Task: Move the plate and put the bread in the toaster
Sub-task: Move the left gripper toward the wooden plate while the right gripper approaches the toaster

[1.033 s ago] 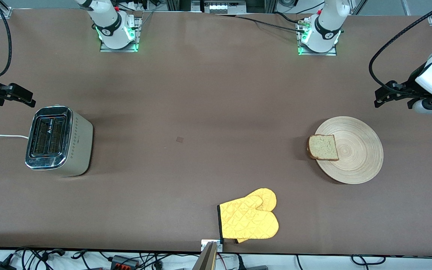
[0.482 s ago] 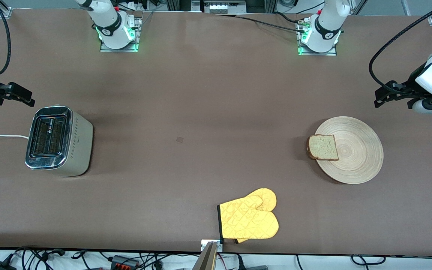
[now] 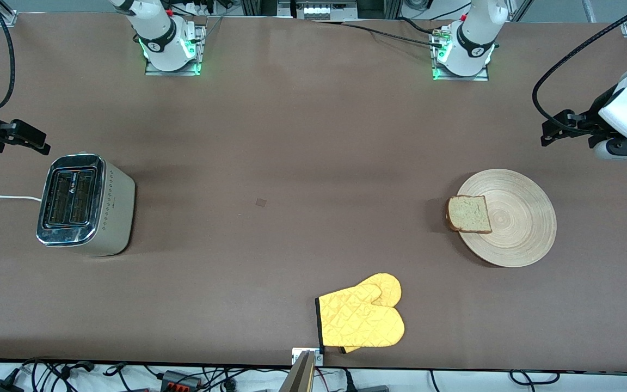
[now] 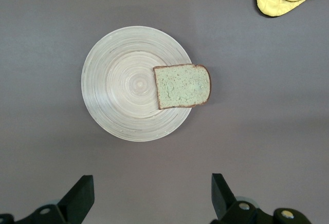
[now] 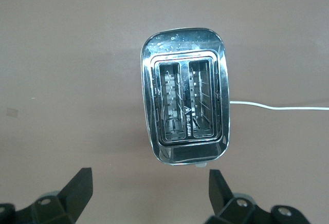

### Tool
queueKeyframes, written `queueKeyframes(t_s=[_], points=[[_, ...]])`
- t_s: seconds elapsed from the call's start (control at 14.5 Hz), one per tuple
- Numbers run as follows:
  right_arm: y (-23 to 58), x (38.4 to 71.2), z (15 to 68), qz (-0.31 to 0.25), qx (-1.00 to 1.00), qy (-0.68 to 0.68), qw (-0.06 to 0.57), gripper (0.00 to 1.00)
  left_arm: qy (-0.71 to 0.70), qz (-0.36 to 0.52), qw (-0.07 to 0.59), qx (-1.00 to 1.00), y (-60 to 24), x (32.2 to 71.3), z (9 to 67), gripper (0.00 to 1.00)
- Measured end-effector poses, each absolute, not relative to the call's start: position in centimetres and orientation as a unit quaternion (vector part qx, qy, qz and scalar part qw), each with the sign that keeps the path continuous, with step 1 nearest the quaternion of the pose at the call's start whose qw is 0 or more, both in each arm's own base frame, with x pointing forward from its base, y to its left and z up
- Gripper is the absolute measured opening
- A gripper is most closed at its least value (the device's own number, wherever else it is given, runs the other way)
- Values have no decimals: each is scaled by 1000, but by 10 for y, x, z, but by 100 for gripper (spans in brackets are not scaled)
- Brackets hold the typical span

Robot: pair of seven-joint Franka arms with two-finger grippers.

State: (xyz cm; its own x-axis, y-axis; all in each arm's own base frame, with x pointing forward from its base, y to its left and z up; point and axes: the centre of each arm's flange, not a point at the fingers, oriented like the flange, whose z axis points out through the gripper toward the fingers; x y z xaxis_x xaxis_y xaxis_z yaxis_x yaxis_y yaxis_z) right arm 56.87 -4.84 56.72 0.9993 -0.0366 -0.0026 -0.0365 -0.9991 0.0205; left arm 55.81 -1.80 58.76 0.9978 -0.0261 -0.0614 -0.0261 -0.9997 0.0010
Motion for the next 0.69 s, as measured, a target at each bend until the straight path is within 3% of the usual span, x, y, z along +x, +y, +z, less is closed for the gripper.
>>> queueKeyframes(t_s=[0.69], points=[[-49, 568, 565, -4, 1000, -19, 10, 100, 14, -72, 5, 997, 14, 576, 542, 100]])
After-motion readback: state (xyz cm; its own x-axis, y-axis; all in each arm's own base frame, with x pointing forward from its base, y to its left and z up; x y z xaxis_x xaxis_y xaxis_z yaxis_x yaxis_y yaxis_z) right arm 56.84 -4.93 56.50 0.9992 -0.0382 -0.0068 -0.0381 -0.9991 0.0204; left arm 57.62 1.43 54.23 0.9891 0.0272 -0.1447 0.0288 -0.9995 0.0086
